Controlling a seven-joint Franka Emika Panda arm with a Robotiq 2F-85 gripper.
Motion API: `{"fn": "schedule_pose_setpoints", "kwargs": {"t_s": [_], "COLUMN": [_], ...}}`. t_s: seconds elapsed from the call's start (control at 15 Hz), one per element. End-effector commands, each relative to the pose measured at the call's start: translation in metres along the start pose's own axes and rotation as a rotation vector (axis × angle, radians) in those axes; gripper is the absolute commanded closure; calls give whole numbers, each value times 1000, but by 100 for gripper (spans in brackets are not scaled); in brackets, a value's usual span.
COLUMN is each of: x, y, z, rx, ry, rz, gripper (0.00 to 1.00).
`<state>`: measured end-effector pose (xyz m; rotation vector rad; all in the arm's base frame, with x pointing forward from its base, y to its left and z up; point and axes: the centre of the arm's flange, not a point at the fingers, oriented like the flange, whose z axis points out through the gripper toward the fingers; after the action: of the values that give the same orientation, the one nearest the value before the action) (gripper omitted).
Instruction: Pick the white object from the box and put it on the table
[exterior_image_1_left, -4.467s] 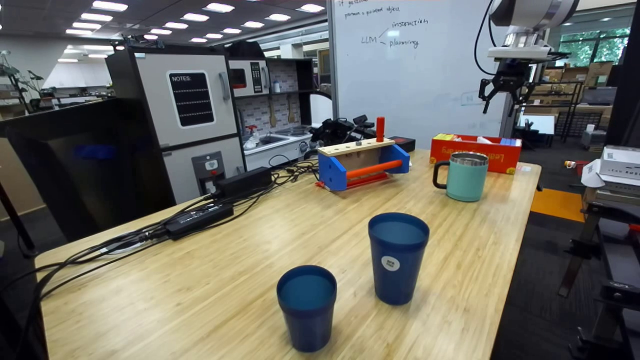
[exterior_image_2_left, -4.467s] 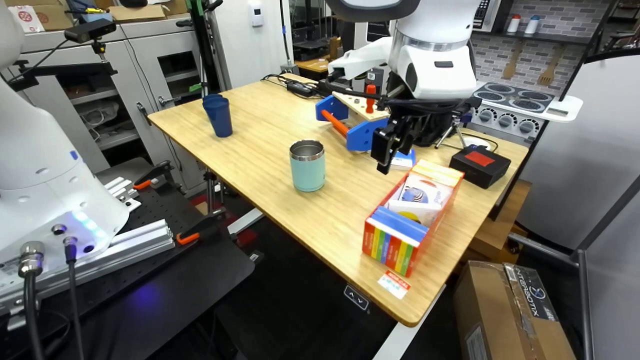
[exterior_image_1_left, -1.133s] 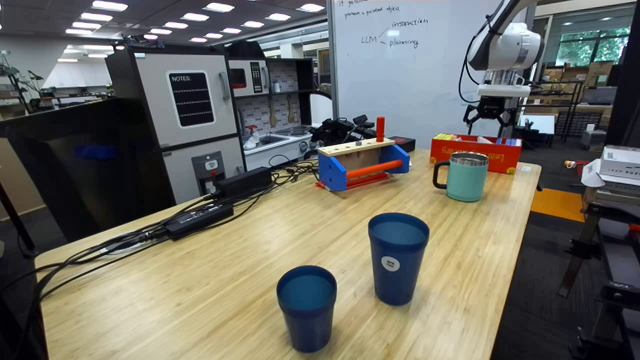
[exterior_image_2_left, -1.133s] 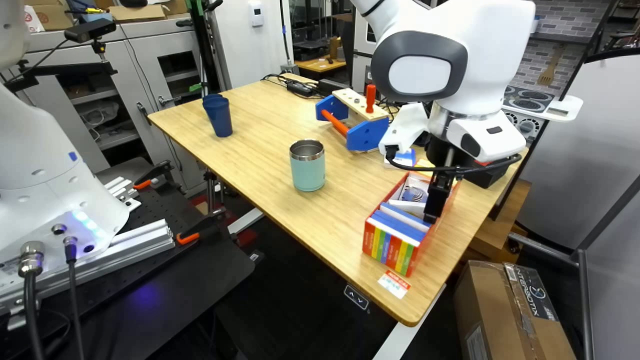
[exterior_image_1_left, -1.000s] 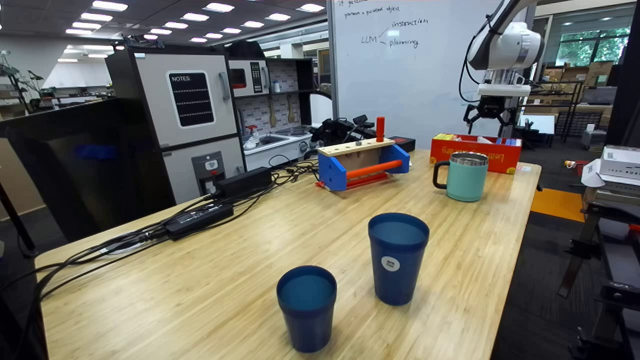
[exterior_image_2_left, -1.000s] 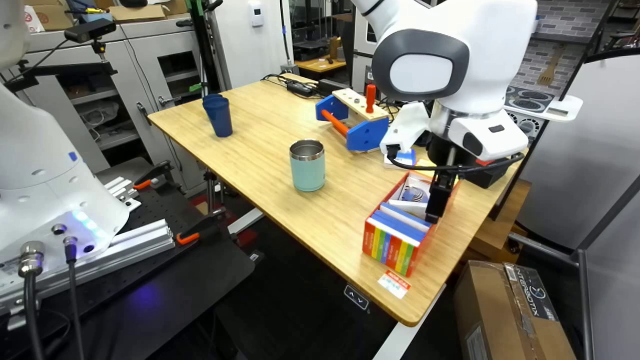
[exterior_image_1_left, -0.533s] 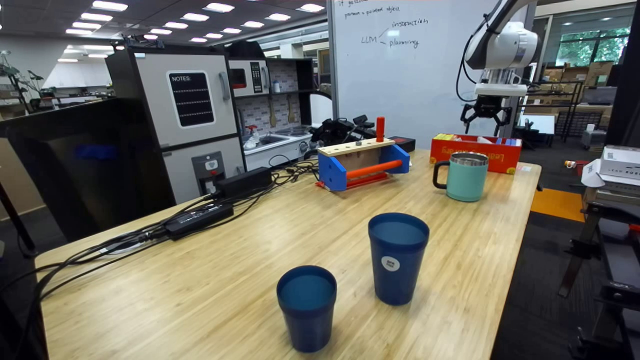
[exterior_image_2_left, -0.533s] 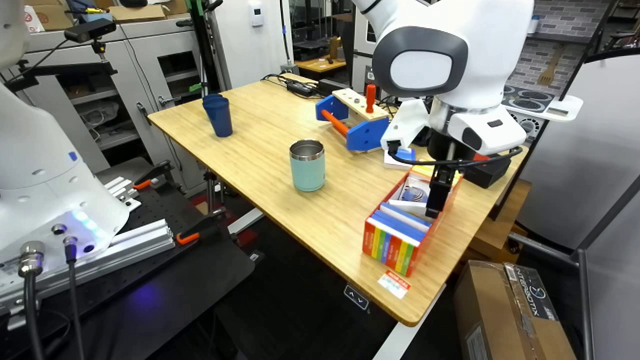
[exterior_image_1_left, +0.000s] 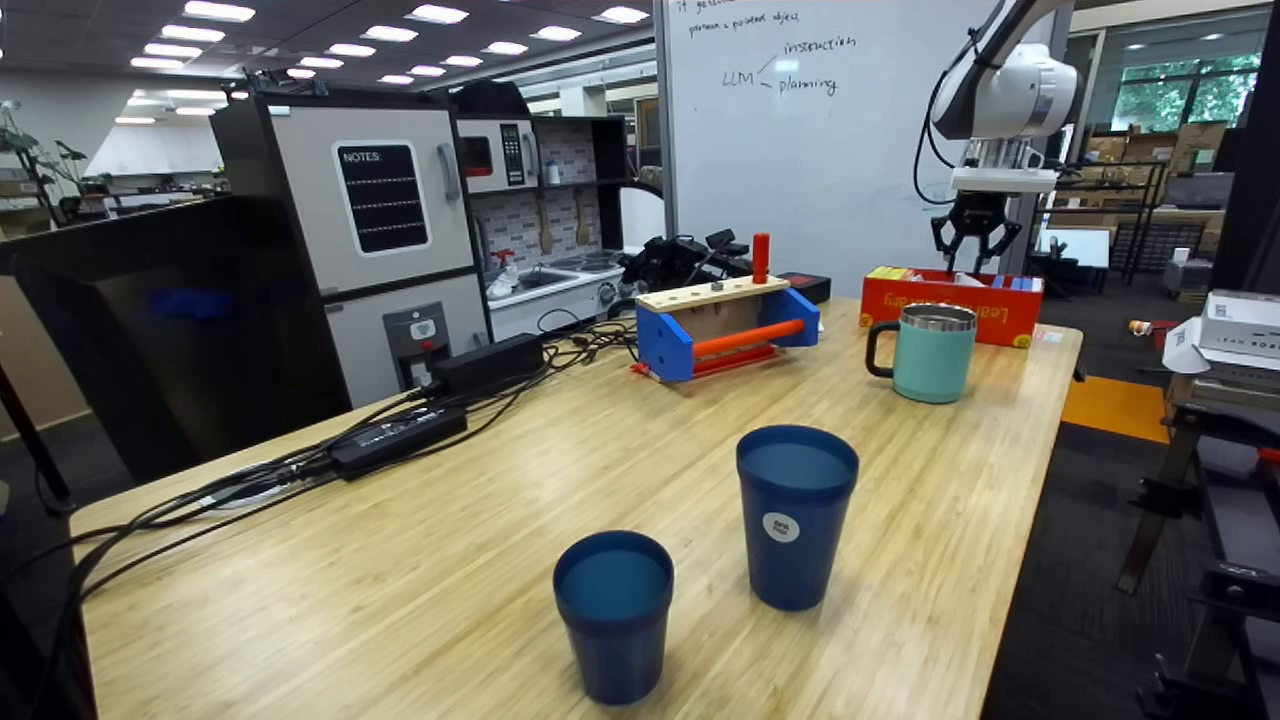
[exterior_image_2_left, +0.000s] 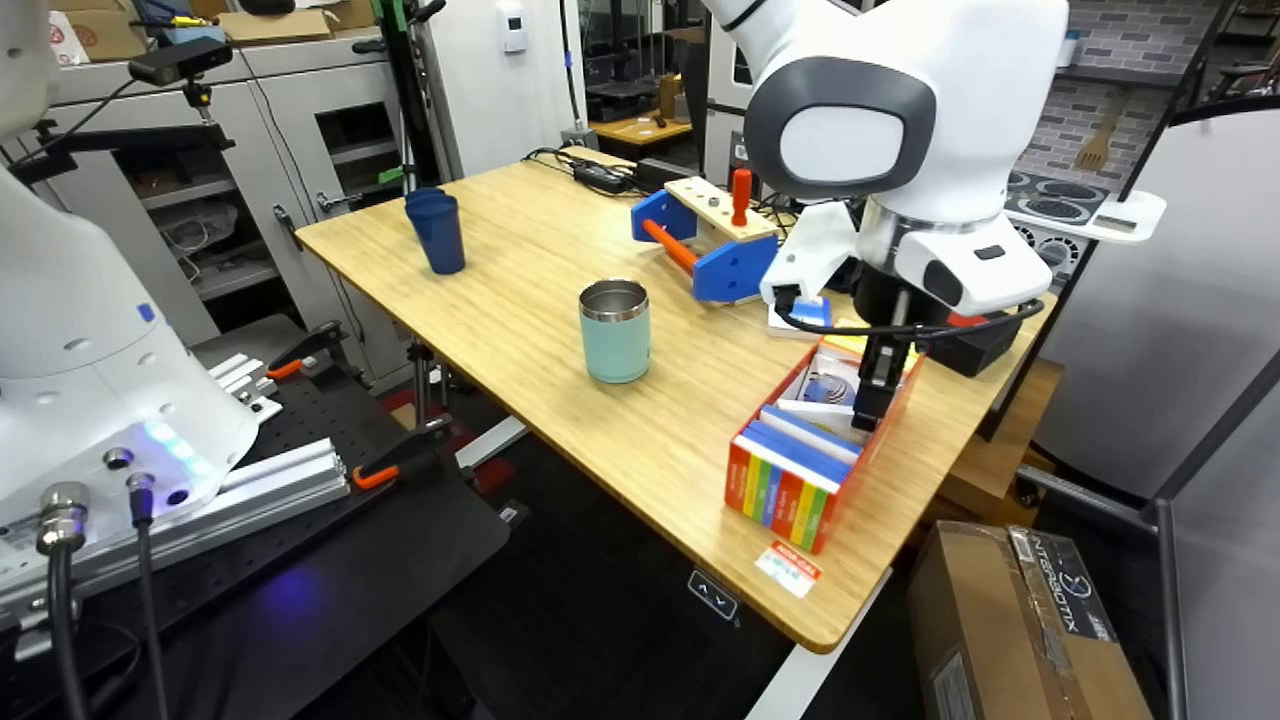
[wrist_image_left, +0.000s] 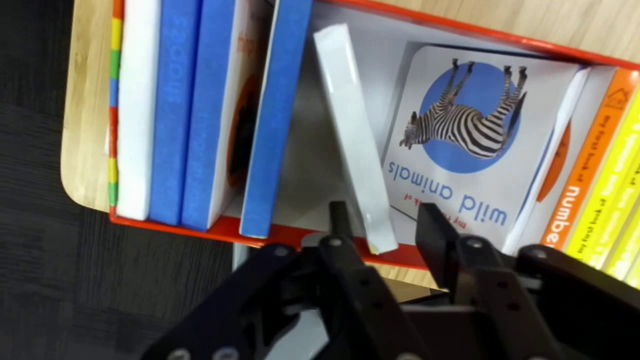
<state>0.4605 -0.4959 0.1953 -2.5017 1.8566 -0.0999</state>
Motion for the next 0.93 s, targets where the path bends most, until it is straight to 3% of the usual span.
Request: {"fn": "schedule_pose_setpoints", "kwargs": {"t_s": [0.0, 0.07, 0.13, 0.33, 0.6, 0.87], "x": [2, 1, -1, -5, -10, -6], "y": [8, 10, 12, 15, 12, 10], "z": [10, 16, 22, 31, 9, -47], "rx": [-26, -32, -38, -47, -41, -62], "ry": [-32, -43, -53, -66, -41, -10], "rz": [10, 12, 14, 15, 29, 88], "gripper": [64, 67, 88, 99, 96, 96]}}
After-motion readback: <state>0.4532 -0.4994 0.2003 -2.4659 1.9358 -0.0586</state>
